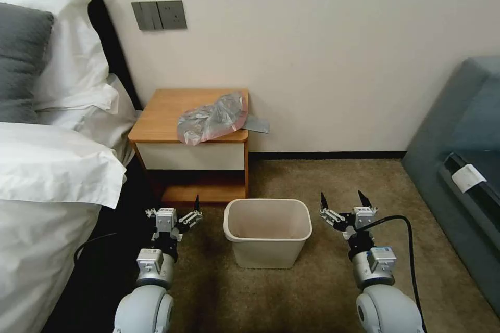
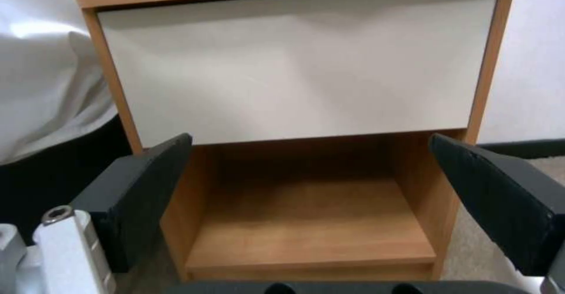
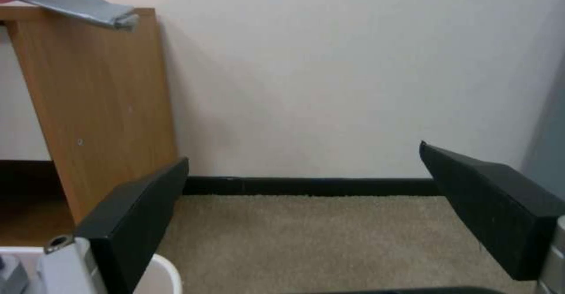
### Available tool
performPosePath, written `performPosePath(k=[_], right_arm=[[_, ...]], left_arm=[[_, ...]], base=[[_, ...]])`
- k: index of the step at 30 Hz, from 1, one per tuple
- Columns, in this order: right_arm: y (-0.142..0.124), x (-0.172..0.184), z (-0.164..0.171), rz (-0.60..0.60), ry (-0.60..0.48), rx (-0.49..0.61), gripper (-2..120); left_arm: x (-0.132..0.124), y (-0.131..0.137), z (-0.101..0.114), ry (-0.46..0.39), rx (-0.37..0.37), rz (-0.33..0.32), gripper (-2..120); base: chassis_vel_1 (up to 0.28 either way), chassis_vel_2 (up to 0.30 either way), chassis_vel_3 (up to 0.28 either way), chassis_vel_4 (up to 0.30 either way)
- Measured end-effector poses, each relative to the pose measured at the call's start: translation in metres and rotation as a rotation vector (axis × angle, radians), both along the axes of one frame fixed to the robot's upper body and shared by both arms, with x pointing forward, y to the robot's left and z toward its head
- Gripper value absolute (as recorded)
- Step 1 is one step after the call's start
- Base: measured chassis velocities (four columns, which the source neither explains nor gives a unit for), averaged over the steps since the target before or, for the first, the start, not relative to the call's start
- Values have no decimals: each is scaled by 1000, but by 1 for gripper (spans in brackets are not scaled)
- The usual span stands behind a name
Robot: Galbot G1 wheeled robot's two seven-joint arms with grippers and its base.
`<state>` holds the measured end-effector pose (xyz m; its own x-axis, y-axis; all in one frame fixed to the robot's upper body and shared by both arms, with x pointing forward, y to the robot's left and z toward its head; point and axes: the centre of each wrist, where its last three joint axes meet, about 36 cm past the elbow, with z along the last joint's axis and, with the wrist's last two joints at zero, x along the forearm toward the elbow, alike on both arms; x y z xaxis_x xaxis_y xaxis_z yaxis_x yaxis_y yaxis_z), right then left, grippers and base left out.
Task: Pick up the garbage bag from the table and place it over the trash can.
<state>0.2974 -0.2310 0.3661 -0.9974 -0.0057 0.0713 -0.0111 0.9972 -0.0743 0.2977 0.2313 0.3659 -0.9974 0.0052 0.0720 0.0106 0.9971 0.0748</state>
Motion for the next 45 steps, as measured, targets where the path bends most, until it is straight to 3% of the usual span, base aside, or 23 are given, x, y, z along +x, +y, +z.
performPosePath(k=[5,8,9,12,13,17,18,20,24,28,37,41,45], right_arm=[[7,-11,20,6,-48,0,100],[16,-29,51,12,-125,-5,100],[16,-29,51,12,-125,-5,100],[22,-46,83,10,-199,-14,100],[22,-46,83,10,-199,-14,100],[21,-38,85,-2,-167,51,100],[21,-38,85,-2,-167,51,100],[22,-33,82,-1,-156,71,100],[23,-27,78,2,-140,108,100],[19,-23,73,18,-124,146,100],[3,-11,71,83,-97,226,100],[-8,11,72,141,-55,368,100],[-13,24,70,167,-28,438,100]], left_arm=[[-1,3,9,-13,2,9,100],[-8,11,40,-53,5,44,100],[-8,11,40,-53,5,44,100],[-18,19,74,-97,12,81,100],[-18,19,74,-97,12,81,100],[-35,27,121,-156,27,123,100],[-35,27,121,-156,27,123,100],[-44,33,140,-180,24,121,100],[-42,41,137,-169,11,53,100],[-39,47,128,-153,18,26,100],[-40,47,110,-119,1,30,100],[-44,43,112,-129,-8,40,100],[-45,42,115,-136,-6,41,100]], base=[[0,0,0,0],[0,0,0,0],[0,0,0,0],[0,0,0,0],[0,0,0,0],[0,0,0,0],[0,0,0,0],[0,0,0,0],[0,0,0,0],[0,0,0,0],[0,0,0,0],[0,0,0,0],[0,0,0,0]])
